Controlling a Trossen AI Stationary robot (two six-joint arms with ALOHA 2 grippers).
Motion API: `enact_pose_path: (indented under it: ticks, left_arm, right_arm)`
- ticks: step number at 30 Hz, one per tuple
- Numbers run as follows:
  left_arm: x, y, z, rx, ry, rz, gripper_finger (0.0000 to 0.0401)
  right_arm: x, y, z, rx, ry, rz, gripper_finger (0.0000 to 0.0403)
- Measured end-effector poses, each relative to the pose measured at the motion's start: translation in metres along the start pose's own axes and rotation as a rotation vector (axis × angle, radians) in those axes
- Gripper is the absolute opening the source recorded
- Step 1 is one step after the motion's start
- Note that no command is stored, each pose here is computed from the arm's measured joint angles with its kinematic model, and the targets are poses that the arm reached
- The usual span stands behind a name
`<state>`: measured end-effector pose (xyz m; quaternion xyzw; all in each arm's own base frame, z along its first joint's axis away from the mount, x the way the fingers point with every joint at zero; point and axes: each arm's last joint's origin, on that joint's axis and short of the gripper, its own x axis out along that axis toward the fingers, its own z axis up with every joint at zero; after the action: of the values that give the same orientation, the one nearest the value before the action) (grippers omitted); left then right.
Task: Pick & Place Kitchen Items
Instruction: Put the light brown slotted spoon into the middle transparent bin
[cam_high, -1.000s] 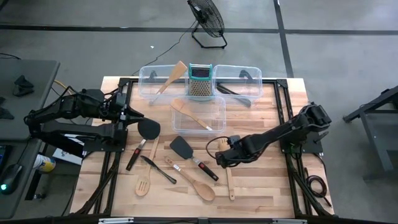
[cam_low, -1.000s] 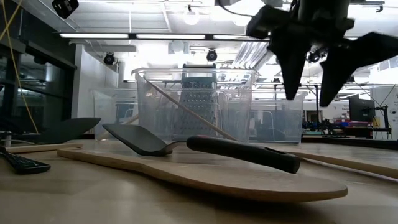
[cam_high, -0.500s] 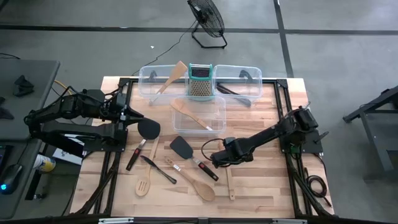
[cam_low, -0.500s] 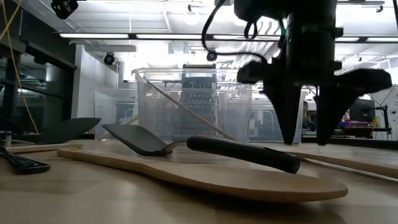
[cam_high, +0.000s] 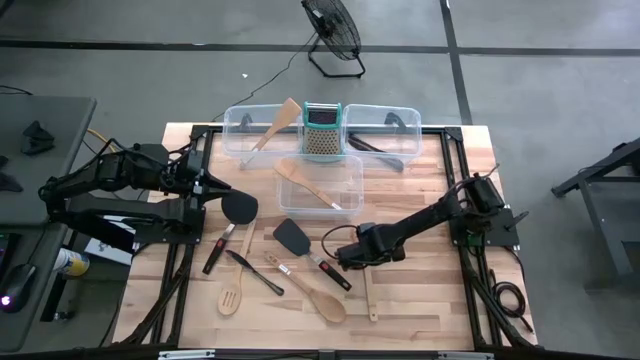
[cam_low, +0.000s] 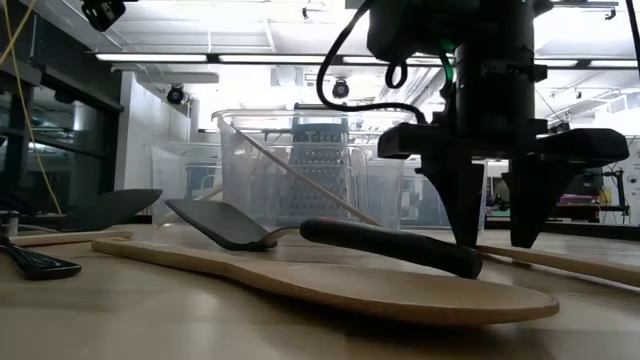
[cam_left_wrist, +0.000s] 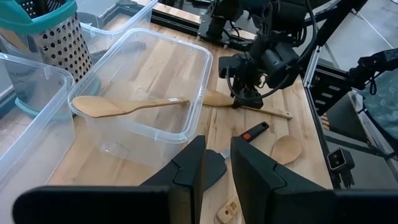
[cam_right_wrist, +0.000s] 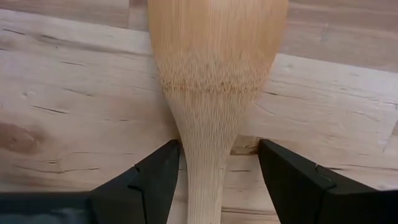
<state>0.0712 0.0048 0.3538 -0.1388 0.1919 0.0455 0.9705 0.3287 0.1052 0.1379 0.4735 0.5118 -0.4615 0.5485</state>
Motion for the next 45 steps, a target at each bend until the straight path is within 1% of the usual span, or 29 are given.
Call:
enact_pose_path:
  ticks: [4,6,16,22,30,34,36,40,45]
  left_arm:
    - [0.000,0.000,0.000,0.008,0.000,0.000,0.0074]
    - [0.000,0.000,0.000,0.019,0.000,0.000,0.0074]
    - [0.000,0.000,0.000,0.038,0.000,0.000,0.0074]
    - [0.000,0.000,-0.001,0.044,0.009,0.001,0.0074]
    - [0.000,0.001,-0.002,0.043,0.020,0.004,0.0074]
    - [0.000,0.000,-0.002,0.044,0.019,0.004,0.0074]
    - [0.000,0.000,-0.002,0.044,0.018,0.004,0.0074]
    - [0.000,0.000,-0.002,0.043,0.017,0.003,0.0074]
    - [0.000,0.000,-0.002,0.043,0.017,0.004,0.0074]
  right_arm:
    - [0.007,0.000,-0.001,-0.003,0.024,-0.031,0.0214]
    - [0.013,0.000,-0.004,-0.013,0.039,-0.051,0.0207]
    - [0.017,0.000,-0.008,-0.044,0.081,-0.068,0.0123]
    - [0.018,-0.001,-0.009,-0.048,0.088,-0.078,0.0092]
    - [0.012,-0.002,-0.009,-0.048,0.100,-0.067,0.0084]
    - [-0.002,-0.005,-0.008,-0.052,0.109,-0.044,0.0081]
    - [-0.008,-0.010,-0.009,-0.072,0.132,-0.064,0.0079]
    - [-0.026,-0.010,-0.009,-0.110,0.131,0.003,0.0079]
    - [-0.044,-0.017,-0.008,-0.128,0.123,0.037,0.0079]
